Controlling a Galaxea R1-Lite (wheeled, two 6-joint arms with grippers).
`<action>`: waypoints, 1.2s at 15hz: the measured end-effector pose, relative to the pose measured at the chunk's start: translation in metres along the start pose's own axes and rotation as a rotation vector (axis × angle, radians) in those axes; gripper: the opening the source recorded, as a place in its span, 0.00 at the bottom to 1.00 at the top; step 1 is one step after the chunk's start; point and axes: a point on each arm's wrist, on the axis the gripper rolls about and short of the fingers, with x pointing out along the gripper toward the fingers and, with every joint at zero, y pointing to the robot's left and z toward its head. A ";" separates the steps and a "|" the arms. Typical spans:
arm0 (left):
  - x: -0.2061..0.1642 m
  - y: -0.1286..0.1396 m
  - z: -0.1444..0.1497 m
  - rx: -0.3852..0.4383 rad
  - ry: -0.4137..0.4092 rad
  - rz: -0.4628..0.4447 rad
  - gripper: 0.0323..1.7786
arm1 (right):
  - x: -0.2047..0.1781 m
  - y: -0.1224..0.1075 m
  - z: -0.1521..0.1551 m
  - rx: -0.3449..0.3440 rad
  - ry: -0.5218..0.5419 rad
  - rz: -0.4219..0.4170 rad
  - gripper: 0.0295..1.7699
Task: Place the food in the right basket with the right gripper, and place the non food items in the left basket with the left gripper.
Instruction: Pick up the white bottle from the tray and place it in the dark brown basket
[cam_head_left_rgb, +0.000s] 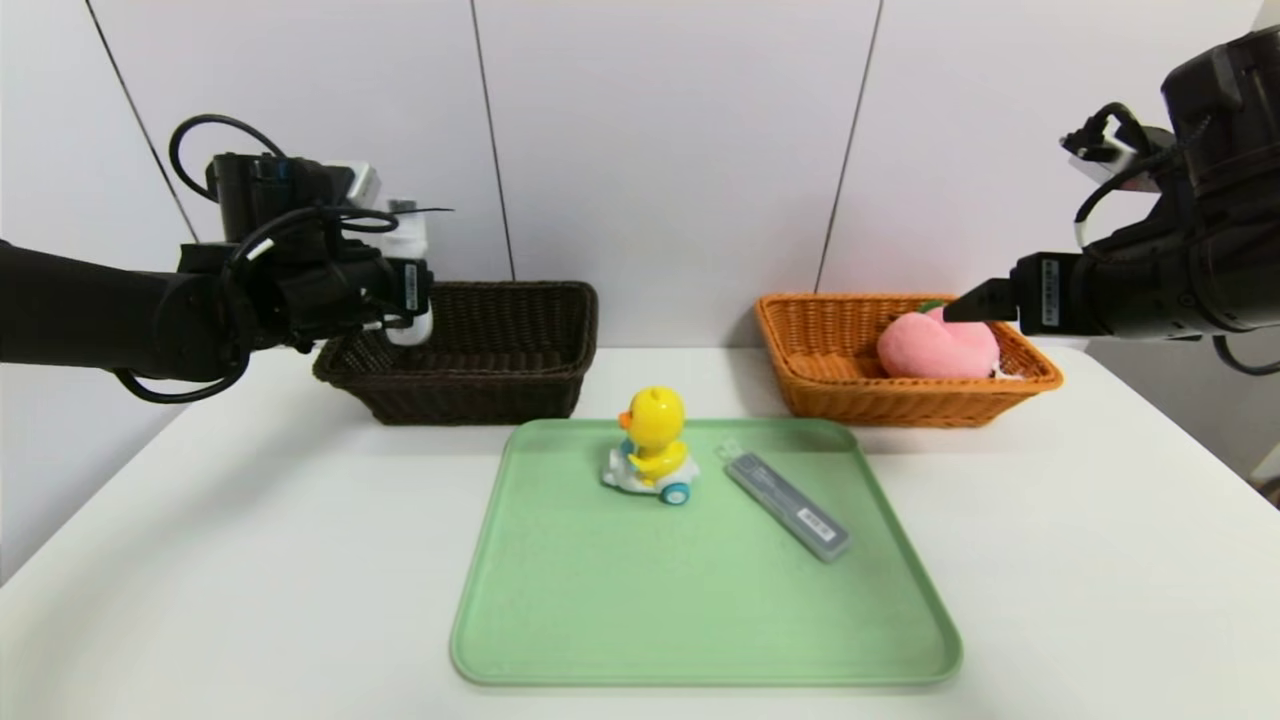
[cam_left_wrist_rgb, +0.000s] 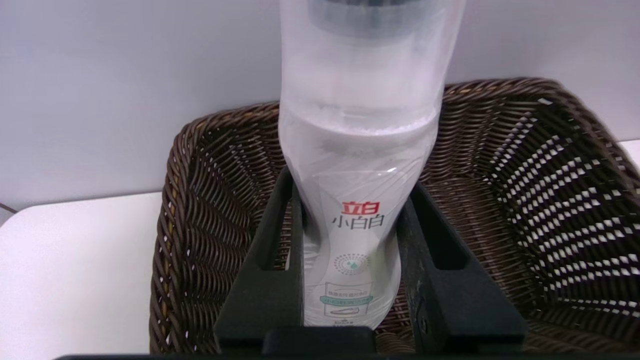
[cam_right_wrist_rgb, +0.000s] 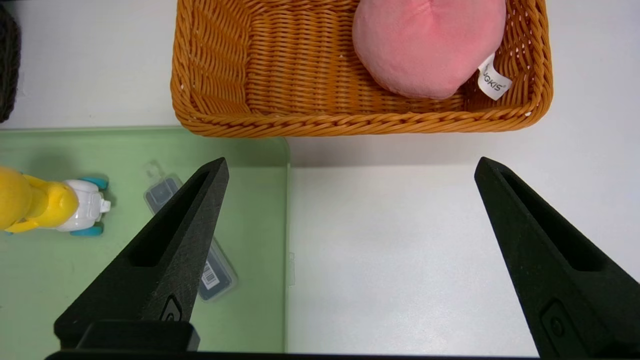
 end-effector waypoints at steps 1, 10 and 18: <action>0.007 0.003 -0.005 -0.002 0.015 0.008 0.30 | 0.001 0.000 0.000 0.000 0.002 -0.001 0.96; 0.050 0.015 -0.038 -0.015 0.093 0.035 0.30 | 0.004 -0.001 0.000 0.001 0.008 -0.006 0.96; 0.057 0.015 -0.046 -0.015 0.110 0.036 0.51 | 0.004 -0.001 -0.001 0.001 0.010 -0.006 0.96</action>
